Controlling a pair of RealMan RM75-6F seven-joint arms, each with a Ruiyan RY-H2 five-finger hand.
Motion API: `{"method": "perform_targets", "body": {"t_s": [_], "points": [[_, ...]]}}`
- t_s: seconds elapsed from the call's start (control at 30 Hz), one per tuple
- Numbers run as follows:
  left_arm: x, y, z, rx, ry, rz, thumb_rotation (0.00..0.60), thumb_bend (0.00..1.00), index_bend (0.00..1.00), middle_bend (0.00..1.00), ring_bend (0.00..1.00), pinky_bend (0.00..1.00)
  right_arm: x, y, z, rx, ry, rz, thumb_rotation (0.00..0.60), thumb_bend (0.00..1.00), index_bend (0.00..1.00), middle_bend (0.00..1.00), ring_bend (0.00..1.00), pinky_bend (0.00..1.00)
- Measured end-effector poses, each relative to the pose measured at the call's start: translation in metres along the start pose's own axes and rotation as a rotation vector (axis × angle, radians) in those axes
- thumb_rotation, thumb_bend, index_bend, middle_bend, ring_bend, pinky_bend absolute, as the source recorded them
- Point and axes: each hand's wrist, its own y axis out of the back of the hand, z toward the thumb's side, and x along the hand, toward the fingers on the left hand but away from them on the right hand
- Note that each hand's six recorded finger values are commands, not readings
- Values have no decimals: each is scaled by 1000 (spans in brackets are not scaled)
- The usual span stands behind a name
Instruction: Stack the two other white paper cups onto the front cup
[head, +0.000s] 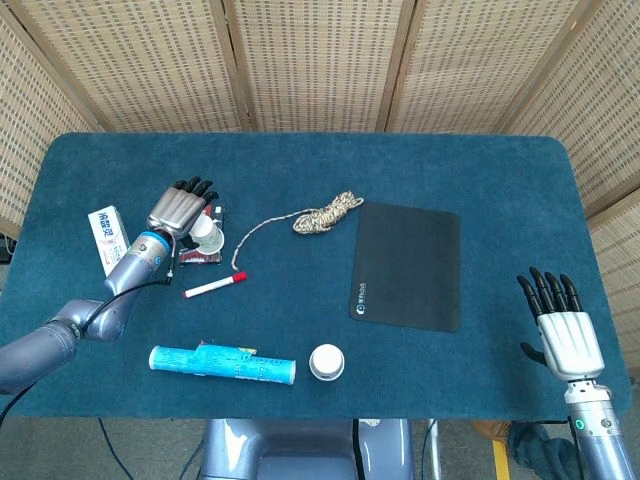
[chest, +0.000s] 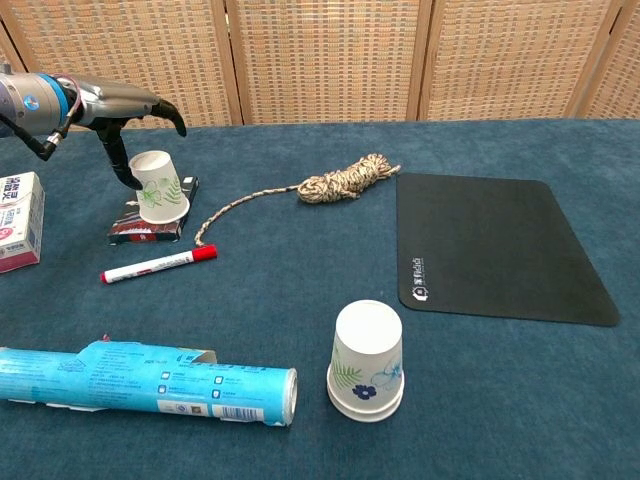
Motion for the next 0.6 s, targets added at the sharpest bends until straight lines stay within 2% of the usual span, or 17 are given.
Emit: {"method": "perform_targets", "body": {"t_s": [0.2,0.27,0.4,0.6], "points": [[8,-8,3,-6,12,-23,600,39,493,353,343,373,0,2,0,-1,-6,-9,600,0,7,0,0,0],[9,-10,5,-22,14,-24,600,58,530,383,369,394,0,3,0,-1,-7,-10,600,0,7,0,0,0],[10,-10,6,-32,15,-8,600,65,536,388,373,396,-1,3,-1,-2,-12,-10,600,0,7,0,0,0],[3,3,5,-56,-4,46,600,51,530,388,373,393,-1,3,-2,-7,-18,-8,600,0,7,0,0,0]]}}
